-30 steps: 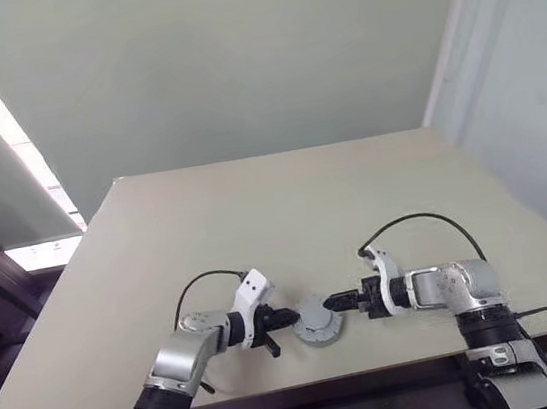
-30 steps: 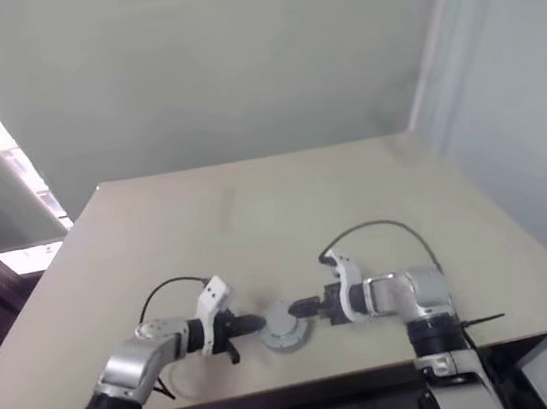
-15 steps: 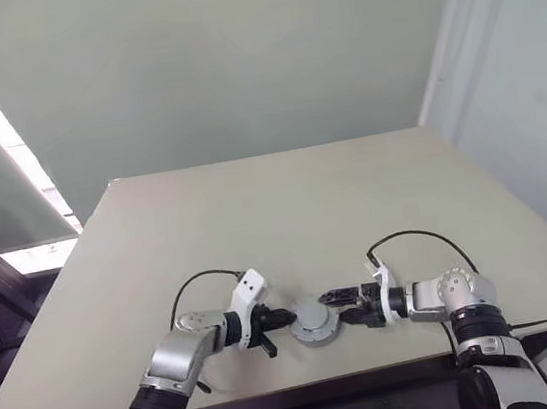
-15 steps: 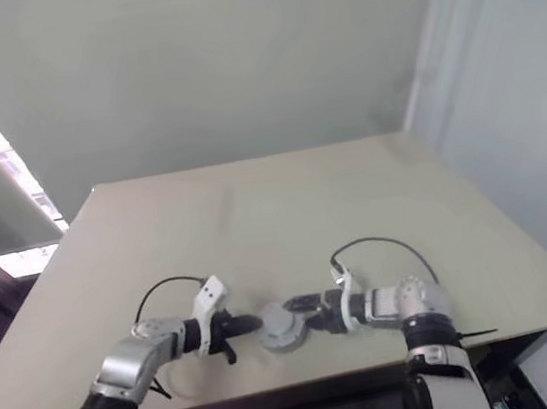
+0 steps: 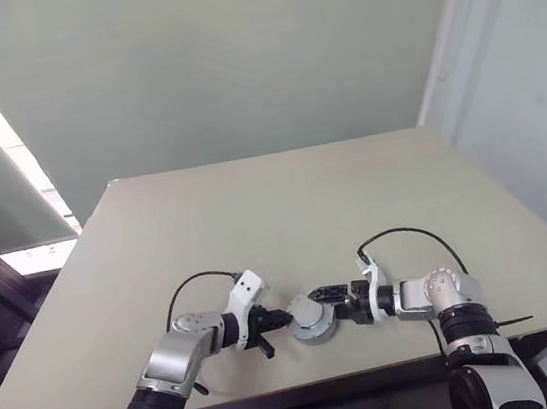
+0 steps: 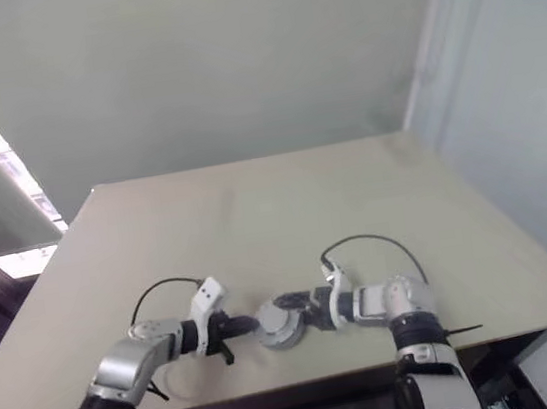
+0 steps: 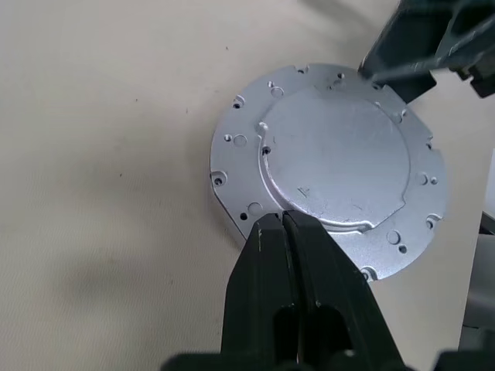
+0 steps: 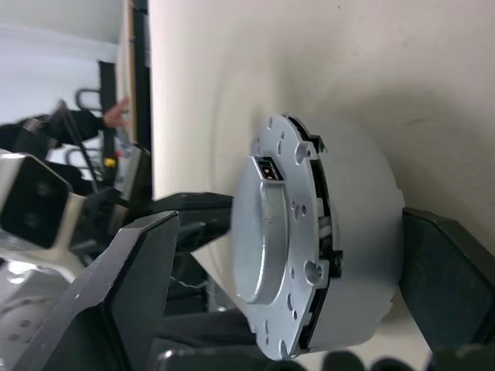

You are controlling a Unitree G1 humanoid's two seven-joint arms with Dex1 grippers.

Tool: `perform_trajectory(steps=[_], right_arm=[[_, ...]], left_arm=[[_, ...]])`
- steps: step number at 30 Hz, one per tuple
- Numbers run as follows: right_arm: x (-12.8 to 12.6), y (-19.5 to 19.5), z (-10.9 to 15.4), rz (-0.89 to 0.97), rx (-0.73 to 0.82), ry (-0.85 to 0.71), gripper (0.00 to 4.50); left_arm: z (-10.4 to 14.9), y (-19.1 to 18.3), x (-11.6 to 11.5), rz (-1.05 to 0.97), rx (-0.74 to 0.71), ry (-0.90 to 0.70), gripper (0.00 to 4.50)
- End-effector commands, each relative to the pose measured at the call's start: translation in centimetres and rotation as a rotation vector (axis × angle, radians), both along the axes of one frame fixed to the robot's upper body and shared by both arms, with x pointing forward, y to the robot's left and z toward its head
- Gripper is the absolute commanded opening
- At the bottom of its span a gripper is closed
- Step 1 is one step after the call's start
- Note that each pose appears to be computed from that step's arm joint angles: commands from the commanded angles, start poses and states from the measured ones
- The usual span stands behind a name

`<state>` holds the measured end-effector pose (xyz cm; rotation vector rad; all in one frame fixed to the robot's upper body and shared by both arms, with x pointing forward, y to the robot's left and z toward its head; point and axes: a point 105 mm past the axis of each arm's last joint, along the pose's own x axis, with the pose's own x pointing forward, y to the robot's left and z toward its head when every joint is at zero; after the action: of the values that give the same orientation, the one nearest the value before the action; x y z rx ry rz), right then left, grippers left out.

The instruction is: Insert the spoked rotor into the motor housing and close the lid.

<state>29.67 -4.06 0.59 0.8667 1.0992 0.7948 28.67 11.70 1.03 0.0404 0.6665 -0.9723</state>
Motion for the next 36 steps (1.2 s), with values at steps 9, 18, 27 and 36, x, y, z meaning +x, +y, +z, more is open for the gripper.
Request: perform_trajectory(steps=[9,18,27,36], right_arm=[[-0.8,1.2,0.4,0.092,-0.015,-0.028,2.42],[-0.7,1.1,0.2,0.085,-0.022,-0.026,2.35],[-0.8,0.9,-0.3,0.075,-0.040,-0.021,2.35],[-0.7,1.0,-0.4,0.045,-0.017,-0.001,2.35]], left_arm=[[0.0,-1.0,-0.2,-0.025,-0.007,-0.004,0.00],[0.1,-1.0,-0.3,-0.024,-0.014,-0.002,0.00],[0.2,-0.7,-0.3,0.008,-0.050,0.069,0.63],[1.5,2.2,1.7,0.226,-0.158,0.120,3.70]])
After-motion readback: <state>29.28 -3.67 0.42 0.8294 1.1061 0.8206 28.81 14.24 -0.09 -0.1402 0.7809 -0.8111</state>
